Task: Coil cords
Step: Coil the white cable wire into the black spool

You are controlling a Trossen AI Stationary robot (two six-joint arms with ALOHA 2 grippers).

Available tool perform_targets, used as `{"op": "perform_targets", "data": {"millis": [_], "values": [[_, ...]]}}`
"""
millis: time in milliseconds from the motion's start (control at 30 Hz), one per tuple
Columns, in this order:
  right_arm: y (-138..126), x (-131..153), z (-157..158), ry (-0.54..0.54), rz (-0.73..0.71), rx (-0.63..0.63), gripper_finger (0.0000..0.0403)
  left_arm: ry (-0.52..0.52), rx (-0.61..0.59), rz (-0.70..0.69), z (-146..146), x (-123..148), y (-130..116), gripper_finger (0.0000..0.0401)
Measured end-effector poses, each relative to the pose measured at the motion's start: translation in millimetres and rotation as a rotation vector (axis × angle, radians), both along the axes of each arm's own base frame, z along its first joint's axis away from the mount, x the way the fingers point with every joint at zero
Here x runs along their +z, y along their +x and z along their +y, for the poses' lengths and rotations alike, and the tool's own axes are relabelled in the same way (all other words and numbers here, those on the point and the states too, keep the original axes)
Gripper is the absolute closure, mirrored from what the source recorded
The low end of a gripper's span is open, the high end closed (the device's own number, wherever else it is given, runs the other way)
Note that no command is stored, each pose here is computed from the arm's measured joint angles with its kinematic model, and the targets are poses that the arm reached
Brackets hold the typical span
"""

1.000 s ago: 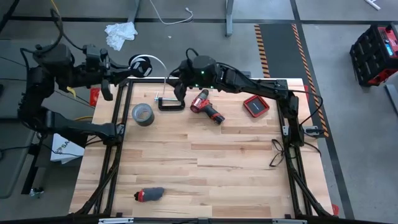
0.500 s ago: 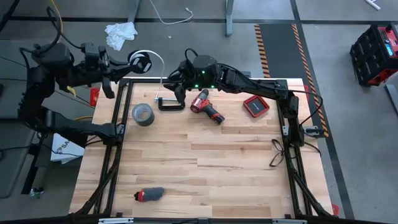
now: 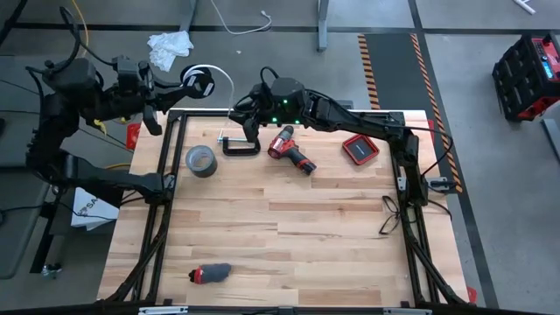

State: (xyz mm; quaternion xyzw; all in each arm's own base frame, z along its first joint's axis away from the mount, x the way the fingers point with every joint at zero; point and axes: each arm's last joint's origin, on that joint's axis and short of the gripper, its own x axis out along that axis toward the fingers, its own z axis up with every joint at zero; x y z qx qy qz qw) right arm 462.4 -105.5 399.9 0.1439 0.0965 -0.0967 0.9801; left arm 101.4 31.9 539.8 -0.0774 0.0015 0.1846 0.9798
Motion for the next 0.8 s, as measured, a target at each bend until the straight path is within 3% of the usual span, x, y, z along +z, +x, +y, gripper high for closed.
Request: {"op": "perform_targets", "data": {"millis": [167, 567, 667, 800], "values": [[2.7, -3.5, -0.8, 0.035, -0.003, -0.014, 0.027, 0.004, 0.0, -0.013, 0.2, 1.3, 0.8, 0.0401], [3.2, 1.5, -2.7, -0.004, -0.049, -0.067, 0.0281, -0.012, 0.001, -0.018, 0.4, 1.3, 1.3, 0.0401], [3.3, 2.2, -2.8, -0.022, -0.053, -0.068, 0.0309, -0.012, 0.002, -0.018, 0.5, 1.2, 1.4, 0.0401], [4.0, 2.1, 0.1, -0.061, -0.045, -0.055, 0.0389, -0.019, 0.002, -0.017, 0.8, 0.9, 2.8, 0.0401]]}}
